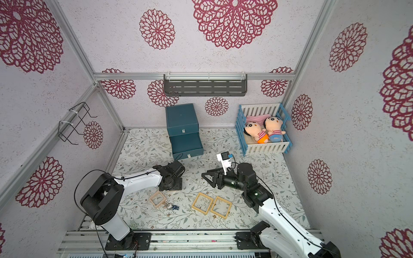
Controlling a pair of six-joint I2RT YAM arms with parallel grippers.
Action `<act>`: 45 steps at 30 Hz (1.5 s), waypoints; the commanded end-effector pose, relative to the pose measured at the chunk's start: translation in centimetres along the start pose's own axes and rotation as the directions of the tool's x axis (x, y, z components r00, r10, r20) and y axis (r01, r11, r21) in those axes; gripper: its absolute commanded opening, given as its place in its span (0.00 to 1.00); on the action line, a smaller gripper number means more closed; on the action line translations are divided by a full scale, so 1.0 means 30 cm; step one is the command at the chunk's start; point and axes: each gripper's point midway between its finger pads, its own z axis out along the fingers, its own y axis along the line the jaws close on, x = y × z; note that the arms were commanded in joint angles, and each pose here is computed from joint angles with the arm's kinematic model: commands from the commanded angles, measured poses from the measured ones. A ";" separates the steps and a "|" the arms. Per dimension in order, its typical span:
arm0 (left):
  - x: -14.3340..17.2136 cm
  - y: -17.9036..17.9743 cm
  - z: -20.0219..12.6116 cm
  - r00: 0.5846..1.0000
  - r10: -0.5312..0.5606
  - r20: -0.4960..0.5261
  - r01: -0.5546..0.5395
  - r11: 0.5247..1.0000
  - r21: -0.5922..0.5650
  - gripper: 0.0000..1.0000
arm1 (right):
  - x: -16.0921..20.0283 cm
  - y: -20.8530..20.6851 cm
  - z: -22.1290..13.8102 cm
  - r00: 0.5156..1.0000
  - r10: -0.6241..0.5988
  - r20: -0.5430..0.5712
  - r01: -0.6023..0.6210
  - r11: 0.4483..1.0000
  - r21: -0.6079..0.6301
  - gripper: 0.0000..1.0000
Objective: Place the brooch boxes into the drawer by color
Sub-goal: Pick up the brooch box from the center of the board, then place the brooch box in the drawer.
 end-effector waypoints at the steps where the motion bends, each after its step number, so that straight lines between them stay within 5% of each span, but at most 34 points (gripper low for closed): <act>1: -0.003 0.001 0.004 1.000 0.001 -0.001 -0.001 1.000 -0.013 0.76 | -0.048 0.037 -0.012 0.999 -0.022 0.041 0.024 0.999 -0.031 0.57; 8: 0.009 -0.005 0.009 1.000 -0.028 -0.006 0.028 1.000 0.006 0.80 | -0.049 0.035 -0.013 0.999 -0.020 0.040 0.021 0.999 -0.030 0.57; 15: -0.006 -0.001 -0.010 1.000 -0.026 0.007 0.027 1.000 -0.008 0.57 | -0.051 0.030 -0.014 0.999 -0.016 0.042 0.017 1.000 -0.022 0.56; 28: -0.159 -0.070 -0.325 0.995 -0.086 0.057 0.083 0.995 0.057 0.50 | -0.101 0.053 -0.033 0.995 -0.057 0.077 0.058 0.998 -0.008 0.54; 39: -0.399 -0.140 -0.516 0.990 -0.107 0.095 0.092 0.984 0.155 0.49 | -0.287 -0.090 -0.088 0.975 -0.117 0.189 0.053 0.947 0.316 0.49; 45: -0.537 -0.178 -0.536 0.985 -0.116 0.126 0.091 0.978 0.187 0.49 | -0.374 -0.165 -0.104 0.970 -0.133 0.203 0.036 0.906 0.421 0.50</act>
